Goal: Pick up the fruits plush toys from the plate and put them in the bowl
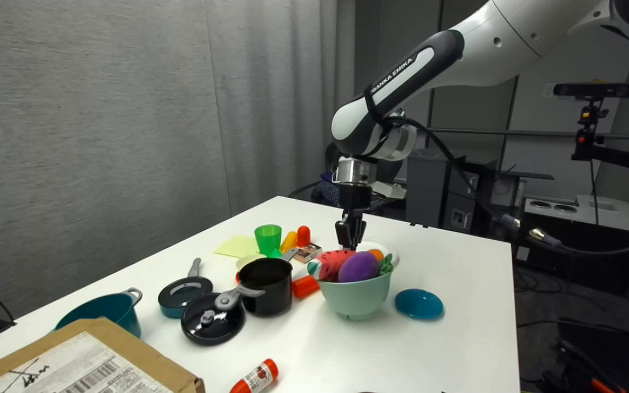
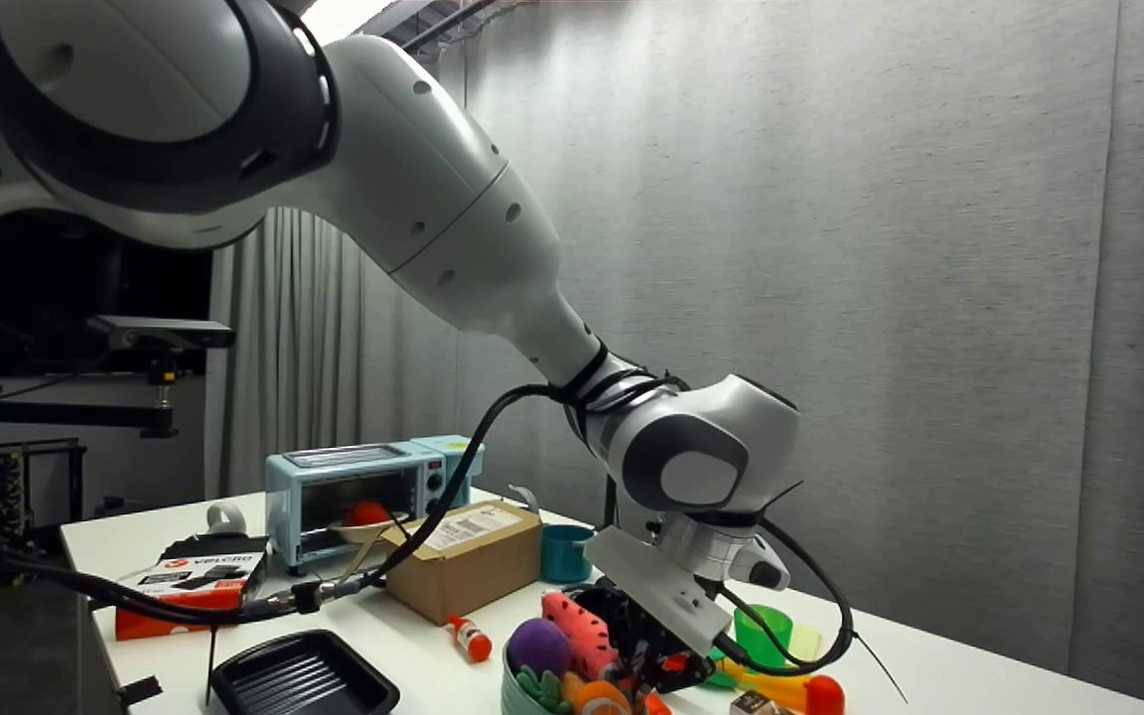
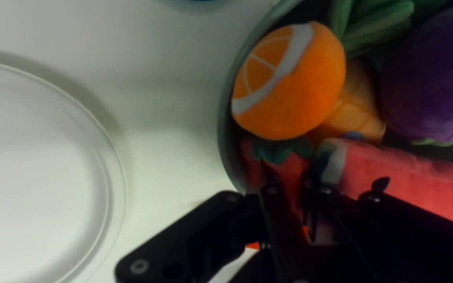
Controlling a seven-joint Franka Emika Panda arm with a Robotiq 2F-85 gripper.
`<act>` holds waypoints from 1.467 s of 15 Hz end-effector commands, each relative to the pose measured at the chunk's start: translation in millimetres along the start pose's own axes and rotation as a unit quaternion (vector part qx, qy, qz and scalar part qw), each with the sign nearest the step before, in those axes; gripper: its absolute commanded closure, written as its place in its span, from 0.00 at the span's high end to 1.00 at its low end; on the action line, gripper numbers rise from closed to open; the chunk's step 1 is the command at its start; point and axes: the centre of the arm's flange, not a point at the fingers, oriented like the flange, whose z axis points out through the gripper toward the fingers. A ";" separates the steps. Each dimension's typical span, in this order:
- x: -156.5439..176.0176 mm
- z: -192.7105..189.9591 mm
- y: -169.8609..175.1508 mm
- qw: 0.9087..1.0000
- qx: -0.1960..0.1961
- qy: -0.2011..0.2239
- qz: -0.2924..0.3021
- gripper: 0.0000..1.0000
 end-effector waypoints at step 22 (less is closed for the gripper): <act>-36.5 -39.0 -52.0 0.993 -0.056 -0.041 -0.095 0.61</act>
